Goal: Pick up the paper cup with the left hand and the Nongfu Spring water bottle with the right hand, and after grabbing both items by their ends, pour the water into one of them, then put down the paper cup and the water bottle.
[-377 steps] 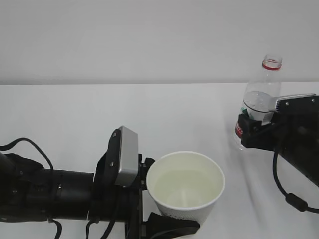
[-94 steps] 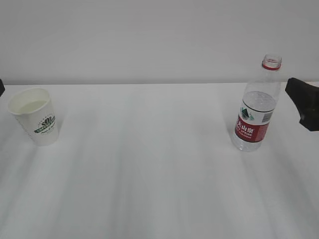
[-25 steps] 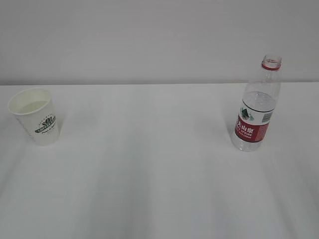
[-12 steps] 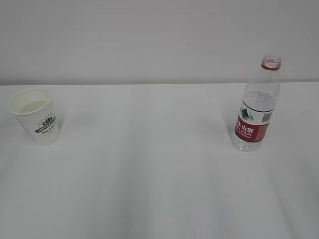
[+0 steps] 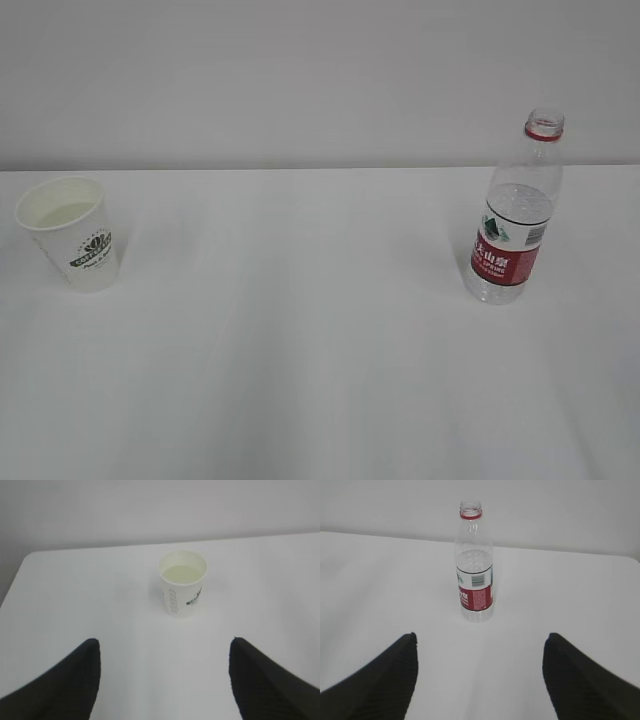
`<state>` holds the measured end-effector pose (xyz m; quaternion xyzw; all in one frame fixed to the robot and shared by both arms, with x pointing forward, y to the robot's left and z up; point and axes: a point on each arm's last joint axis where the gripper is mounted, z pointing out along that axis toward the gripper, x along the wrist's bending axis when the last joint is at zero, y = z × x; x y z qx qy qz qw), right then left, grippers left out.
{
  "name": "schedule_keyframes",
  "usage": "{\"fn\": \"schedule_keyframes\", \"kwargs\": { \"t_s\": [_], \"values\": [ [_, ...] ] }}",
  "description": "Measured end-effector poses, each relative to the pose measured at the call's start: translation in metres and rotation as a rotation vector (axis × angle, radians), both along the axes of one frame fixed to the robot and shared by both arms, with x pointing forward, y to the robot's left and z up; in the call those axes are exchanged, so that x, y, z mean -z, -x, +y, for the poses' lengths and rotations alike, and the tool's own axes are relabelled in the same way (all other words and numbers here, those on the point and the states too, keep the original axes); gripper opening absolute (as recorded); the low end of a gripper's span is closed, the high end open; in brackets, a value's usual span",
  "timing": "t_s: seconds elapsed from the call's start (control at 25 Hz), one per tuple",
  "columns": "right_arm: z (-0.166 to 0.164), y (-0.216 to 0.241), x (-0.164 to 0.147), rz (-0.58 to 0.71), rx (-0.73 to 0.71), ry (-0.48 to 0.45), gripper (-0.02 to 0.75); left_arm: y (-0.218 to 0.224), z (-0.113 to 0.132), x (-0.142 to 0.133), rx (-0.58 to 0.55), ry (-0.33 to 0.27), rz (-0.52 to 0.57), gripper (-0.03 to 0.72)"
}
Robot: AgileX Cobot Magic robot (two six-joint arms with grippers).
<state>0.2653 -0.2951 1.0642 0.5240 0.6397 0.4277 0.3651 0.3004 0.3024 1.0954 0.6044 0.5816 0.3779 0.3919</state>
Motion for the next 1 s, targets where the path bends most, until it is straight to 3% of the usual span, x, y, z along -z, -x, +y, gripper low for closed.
{"fn": "schedule_keyframes", "kwargs": {
  "t_s": [0.44, 0.8, 1.0],
  "values": [
    [-0.002, 0.01, 0.005, 0.15, 0.002, 0.023, 0.587, 0.01, 0.002, 0.018, -0.029, 0.001, 0.224, 0.57],
    [-0.001, 0.02, 0.016, 0.31, -0.012, 0.029, 0.587, 0.013, 0.002, 0.034, -0.036, -0.007, 0.322, 0.566],
    [-0.002, 0.021, 0.018, 0.329, -0.013, 0.032, 0.587, 0.013, 0.003, 0.038, -0.039, -0.011, 0.346, 0.56]
  ]
}}
